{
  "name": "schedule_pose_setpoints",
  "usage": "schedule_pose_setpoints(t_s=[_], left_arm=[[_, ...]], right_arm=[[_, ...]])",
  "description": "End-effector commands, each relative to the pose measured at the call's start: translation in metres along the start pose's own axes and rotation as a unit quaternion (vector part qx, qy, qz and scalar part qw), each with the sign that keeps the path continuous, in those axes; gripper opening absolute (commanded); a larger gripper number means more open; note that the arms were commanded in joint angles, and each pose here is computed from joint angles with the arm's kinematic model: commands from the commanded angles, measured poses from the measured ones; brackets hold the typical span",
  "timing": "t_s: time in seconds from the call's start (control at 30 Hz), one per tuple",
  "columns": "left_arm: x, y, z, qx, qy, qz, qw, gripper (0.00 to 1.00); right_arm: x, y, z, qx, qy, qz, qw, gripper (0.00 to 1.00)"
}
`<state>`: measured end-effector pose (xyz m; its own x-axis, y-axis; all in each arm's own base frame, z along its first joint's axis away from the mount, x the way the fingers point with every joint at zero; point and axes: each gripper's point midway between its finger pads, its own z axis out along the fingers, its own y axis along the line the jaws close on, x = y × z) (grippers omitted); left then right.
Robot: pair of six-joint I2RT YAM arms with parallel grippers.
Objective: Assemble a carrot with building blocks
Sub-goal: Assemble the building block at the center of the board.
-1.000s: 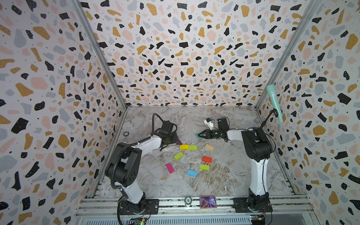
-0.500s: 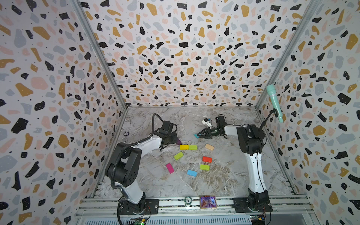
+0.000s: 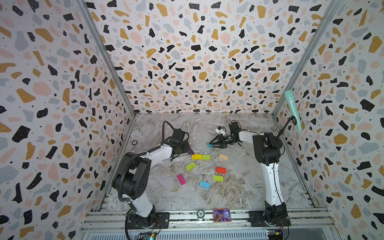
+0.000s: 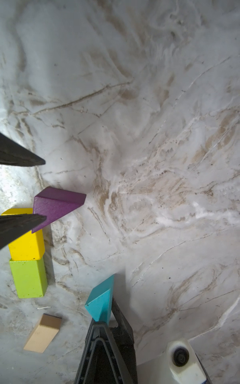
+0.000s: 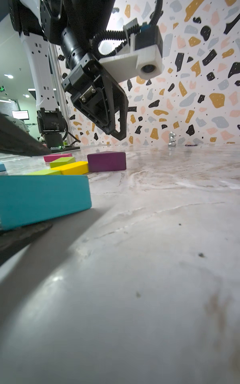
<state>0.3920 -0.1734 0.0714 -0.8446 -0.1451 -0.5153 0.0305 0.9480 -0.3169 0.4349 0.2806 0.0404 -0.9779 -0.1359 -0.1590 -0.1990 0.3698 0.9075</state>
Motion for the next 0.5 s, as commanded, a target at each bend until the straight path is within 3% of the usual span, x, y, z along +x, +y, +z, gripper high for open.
schedule_pose_setpoints(t_s=[0.0,0.27,0.37,0.47], left_arm=[[-0.006,-0.007,-0.010,0.019,-0.015,0.005,1.000,0.39],[-0.024,-0.018,-0.017,0.028,-0.027,0.023,0.999,0.39],[-0.036,-0.031,-0.017,0.037,-0.032,0.037,0.998,0.35],[-0.047,-0.046,-0.010,0.040,-0.028,0.058,0.997,0.31]], right_arm=[[0.011,-0.071,-0.017,0.166,-0.024,0.081,0.983,0.54],[-0.012,-0.050,-0.052,0.239,-0.078,0.030,0.967,0.57],[-0.014,-0.038,-0.058,0.269,-0.100,-0.006,0.958,0.52],[-0.009,-0.026,-0.059,0.302,-0.123,-0.038,0.944,0.39]])
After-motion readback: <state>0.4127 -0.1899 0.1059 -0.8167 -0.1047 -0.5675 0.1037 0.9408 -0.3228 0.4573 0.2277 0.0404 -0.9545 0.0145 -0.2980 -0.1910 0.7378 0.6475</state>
